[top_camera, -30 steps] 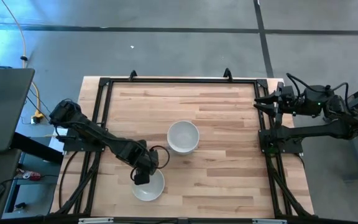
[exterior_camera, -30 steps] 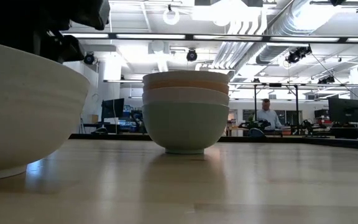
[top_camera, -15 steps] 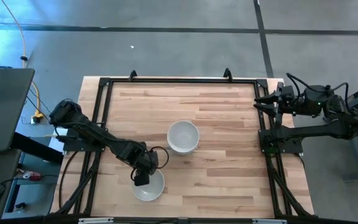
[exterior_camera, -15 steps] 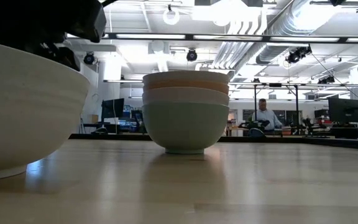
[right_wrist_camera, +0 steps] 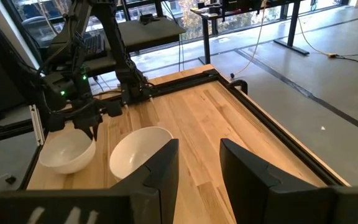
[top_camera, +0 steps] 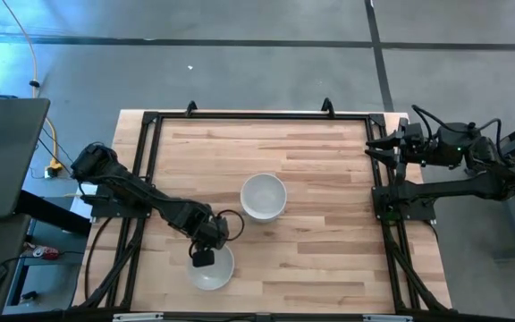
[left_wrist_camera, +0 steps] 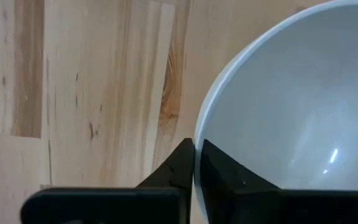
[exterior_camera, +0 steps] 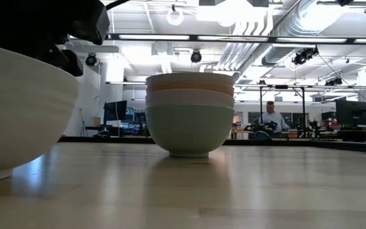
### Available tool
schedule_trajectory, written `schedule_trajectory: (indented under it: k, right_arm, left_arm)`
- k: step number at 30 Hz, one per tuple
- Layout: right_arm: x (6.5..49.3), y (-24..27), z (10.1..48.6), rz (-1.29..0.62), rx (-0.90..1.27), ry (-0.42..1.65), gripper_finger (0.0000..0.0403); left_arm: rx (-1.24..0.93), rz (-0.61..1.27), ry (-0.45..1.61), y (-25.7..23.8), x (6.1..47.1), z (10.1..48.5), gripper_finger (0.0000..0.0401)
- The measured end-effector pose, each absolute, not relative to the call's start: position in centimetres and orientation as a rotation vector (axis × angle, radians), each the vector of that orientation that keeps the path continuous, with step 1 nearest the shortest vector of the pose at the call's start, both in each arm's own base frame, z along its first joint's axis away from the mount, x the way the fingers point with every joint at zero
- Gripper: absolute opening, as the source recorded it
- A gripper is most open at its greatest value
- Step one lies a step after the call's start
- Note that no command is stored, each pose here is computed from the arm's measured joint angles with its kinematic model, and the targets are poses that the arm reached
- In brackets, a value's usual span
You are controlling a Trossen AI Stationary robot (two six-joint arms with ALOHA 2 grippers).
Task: Nest bowls inside each other
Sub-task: Stack the white bowl on the white bowl
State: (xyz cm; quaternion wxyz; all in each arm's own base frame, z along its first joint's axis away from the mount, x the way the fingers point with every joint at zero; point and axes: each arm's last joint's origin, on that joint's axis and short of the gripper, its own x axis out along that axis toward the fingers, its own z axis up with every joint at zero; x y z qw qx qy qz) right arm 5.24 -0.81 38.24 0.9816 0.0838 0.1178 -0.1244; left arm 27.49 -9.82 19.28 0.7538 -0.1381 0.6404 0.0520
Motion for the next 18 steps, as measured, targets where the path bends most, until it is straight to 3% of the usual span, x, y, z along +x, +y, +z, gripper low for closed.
schedule_trajectory:
  k: [8, 18]
  right_arm:
    - [5.2, -0.8, 38.2, -0.251, 0.168, 0.237, 0.0110]
    - [5.2, -0.8, 38.2, -0.250, 0.162, 0.238, 0.0110]
  left_arm:
    - [-0.350, 0.073, 1.426, -8.9, 27.5, 19.6, 0.0003]
    - [-0.337, 0.103, 1.374, -6.2, 27.9, 23.6, 0.0001]
